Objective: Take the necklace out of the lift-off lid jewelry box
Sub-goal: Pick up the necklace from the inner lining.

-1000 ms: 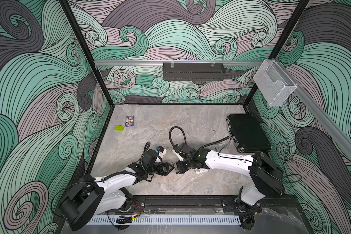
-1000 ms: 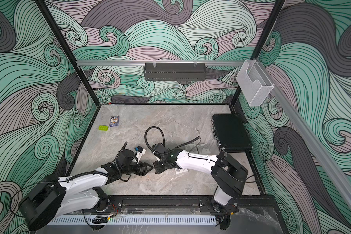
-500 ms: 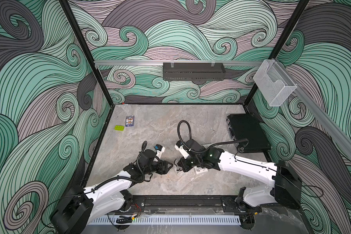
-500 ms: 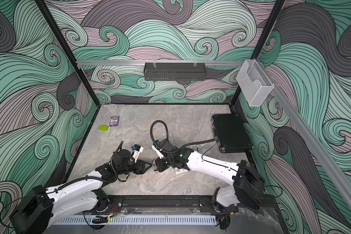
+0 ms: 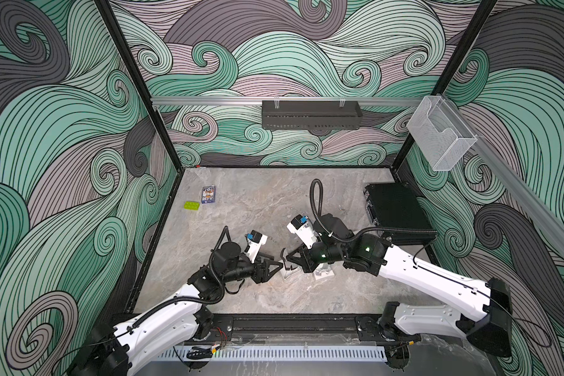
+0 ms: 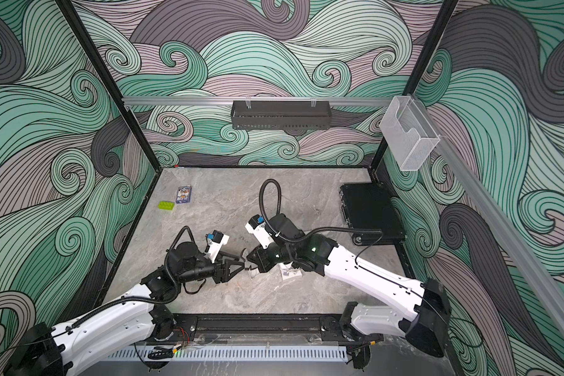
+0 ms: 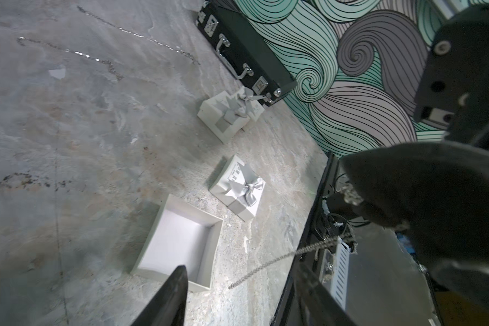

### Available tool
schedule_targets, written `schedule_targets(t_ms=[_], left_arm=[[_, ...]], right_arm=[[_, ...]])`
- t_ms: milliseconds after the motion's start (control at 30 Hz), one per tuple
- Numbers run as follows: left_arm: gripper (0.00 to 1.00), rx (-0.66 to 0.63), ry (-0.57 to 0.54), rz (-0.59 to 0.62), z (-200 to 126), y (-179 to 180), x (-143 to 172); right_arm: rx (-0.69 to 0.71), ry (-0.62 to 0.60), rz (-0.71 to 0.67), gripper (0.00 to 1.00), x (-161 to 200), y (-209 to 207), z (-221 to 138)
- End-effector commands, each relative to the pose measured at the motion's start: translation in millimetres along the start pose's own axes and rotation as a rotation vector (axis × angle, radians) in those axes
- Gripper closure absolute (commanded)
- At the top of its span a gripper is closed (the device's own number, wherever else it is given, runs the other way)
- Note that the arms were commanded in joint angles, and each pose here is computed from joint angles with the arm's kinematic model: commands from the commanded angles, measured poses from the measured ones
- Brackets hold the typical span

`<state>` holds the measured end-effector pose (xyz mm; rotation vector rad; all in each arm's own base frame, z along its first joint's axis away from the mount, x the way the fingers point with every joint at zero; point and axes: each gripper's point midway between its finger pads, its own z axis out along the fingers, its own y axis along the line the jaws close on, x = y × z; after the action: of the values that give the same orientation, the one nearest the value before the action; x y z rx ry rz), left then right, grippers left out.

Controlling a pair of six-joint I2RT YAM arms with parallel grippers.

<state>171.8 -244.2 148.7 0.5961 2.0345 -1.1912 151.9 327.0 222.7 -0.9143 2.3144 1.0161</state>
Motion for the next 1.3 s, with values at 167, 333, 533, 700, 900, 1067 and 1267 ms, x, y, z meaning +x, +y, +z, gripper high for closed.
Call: schedule_targets(t_ms=[167,333,533,700,900,1067,1267], left_arm=[[0.49,0.189,-0.044,0.141,-5,-48,-23],[0.53,0.235,-0.063,0.186,-5,-62,-26],[0.53,0.224,-0.118,0.214,-2,-67,-40],[0.53,0.251,-0.118,0.234,2,-77,-46],[0.65,0.269,-0.117,0.238,8,-85,-50],[0.86,0.263,-0.115,0.234,9,-84,-50],[0.98,0.241,-0.127,0.227,7,-82,-52]], right_arm=[[-0.063,-0.060,-0.038,0.94,-21,21,-23],[-0.086,-0.078,-0.040,0.95,-27,27,-27],[-0.117,-0.115,-0.036,0.96,-36,35,-32],[-0.120,-0.148,-0.036,0.98,-45,38,-35],[-0.103,-0.191,-0.033,0.98,-54,37,-40],[-0.079,-0.225,-0.028,0.98,-58,32,-47],[-0.044,-0.257,-0.003,0.98,-59,20,-52]])
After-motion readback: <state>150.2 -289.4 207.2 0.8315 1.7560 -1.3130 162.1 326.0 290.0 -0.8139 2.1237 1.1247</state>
